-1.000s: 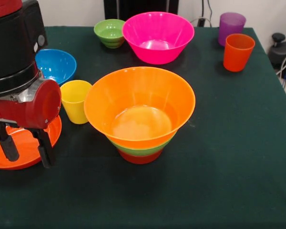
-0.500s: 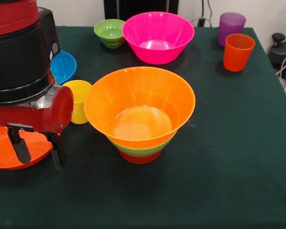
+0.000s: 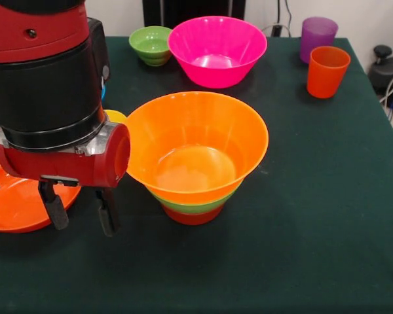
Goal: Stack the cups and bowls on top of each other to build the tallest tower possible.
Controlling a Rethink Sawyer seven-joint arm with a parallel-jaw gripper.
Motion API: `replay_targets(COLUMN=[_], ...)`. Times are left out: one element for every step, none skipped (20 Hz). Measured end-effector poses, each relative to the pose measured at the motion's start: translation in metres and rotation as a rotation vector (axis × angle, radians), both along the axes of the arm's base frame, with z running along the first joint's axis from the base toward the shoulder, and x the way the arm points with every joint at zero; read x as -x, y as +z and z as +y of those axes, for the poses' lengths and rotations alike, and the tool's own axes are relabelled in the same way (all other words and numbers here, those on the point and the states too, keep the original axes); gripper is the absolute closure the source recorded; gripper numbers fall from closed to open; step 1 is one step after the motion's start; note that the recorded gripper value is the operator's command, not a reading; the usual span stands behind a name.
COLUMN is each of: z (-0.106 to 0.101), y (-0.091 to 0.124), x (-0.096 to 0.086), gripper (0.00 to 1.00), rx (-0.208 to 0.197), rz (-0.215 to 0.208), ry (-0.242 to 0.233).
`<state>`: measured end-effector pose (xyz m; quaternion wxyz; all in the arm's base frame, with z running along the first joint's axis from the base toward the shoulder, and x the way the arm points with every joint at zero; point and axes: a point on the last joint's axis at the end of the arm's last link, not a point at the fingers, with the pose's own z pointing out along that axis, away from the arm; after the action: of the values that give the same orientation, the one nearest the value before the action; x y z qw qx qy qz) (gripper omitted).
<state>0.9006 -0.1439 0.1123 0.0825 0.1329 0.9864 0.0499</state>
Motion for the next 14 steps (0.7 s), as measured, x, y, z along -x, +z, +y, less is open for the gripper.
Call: replay_targets(z=[0.000,0.001,0.001,0.001,0.001,0.001,-0.001,-0.001,-0.002,-0.003,-0.005,-0.010,-0.013,-0.016], y=[0.000,0.000,0.000,0.000,0.000,0.000,0.001,0.001,0.002,0.002,0.002,0.002,0.002,0.002], x=[0.000,0.000,0.001,0.001,0.002,0.003,0.007,0.008,0.009,0.010,0.012,0.016,0.018,0.020], gripper=[0.00,0.00,0.00,0.00,0.00,0.00,0.00,0.00,0.00,0.00,0.00,0.00,0.00,0.00], rx=[0.000,-0.001,-0.001,-0.003,-0.006,-0.009,-0.016,-0.018,-0.019,-0.021,-0.021,-0.017,-0.015,-0.012], rz=[0.000,0.001,0.002,0.002,0.002,0.002,0.000,-0.001,-0.002,-0.002,-0.004,-0.007,-0.009,-0.010], ry=[0.001,0.002,0.002,0.004,0.005,0.007,0.011,0.012,0.013,0.014,0.015,0.015,0.015,0.014])
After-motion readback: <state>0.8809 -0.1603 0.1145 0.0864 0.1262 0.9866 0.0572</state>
